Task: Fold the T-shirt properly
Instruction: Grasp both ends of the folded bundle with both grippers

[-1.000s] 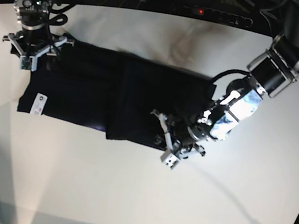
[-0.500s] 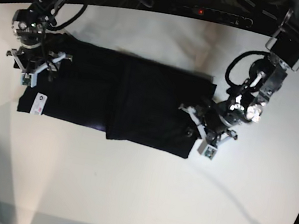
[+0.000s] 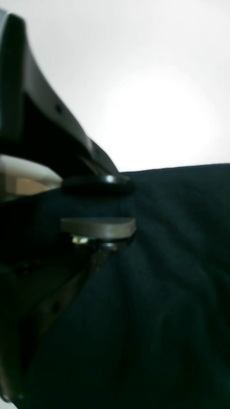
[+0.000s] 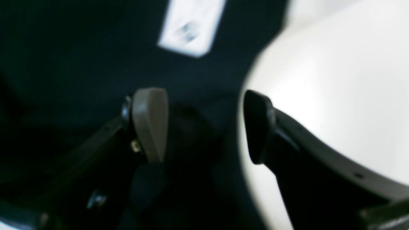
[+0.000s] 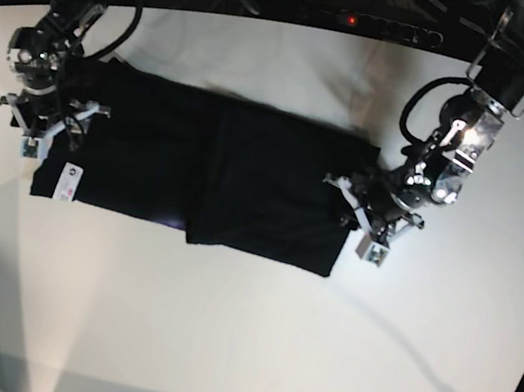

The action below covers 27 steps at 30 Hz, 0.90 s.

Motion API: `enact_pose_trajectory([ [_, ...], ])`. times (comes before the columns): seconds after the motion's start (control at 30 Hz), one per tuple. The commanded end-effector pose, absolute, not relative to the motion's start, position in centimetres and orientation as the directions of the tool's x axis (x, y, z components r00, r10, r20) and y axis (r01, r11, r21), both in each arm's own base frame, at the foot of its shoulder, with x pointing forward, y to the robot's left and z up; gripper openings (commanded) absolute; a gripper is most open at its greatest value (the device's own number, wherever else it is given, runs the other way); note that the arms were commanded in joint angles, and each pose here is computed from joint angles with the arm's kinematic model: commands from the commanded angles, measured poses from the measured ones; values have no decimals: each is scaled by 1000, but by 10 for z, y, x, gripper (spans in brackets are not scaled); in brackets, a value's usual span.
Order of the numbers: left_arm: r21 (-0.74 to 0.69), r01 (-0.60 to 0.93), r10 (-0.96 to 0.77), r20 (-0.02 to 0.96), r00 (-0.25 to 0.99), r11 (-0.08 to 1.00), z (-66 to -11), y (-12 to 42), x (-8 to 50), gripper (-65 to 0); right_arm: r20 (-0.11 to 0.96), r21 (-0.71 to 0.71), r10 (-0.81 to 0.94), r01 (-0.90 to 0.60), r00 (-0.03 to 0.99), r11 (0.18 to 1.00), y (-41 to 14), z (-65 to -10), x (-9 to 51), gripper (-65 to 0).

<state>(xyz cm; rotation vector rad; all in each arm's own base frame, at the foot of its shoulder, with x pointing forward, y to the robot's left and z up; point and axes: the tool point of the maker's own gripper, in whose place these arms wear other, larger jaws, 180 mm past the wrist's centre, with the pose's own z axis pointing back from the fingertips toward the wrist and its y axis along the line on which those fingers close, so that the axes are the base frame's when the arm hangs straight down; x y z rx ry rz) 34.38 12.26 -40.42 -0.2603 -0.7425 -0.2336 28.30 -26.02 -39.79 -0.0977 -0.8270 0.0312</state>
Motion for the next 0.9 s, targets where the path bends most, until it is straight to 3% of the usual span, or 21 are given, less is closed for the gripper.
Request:
enact_pose_trajectory([
  [0.0, -144, 307, -116, 714, 690, 941, -393, 123, 352, -512, 761, -108, 76, 9, 644, 994, -265, -387, 291, -269],
  [0.6, -151, 304, -115, 700, 704, 941, -400, 123, 344, -512, 670, -9, 2, 5, 743, 1000, -258, -441, 274, -289],
  [0.7, -153, 298, -111, 697, 708, 942, -401, 124, 343, -512, 650, 11, -11, 5, 760, 1000, -255, -451, 269, -372],
  [0.87, -148, 294, -113, 694, 711, 944, -403, 129, 340, -513, 628, 21, -17, 6, 778, 1000, -256, -460, 263, -610],
])
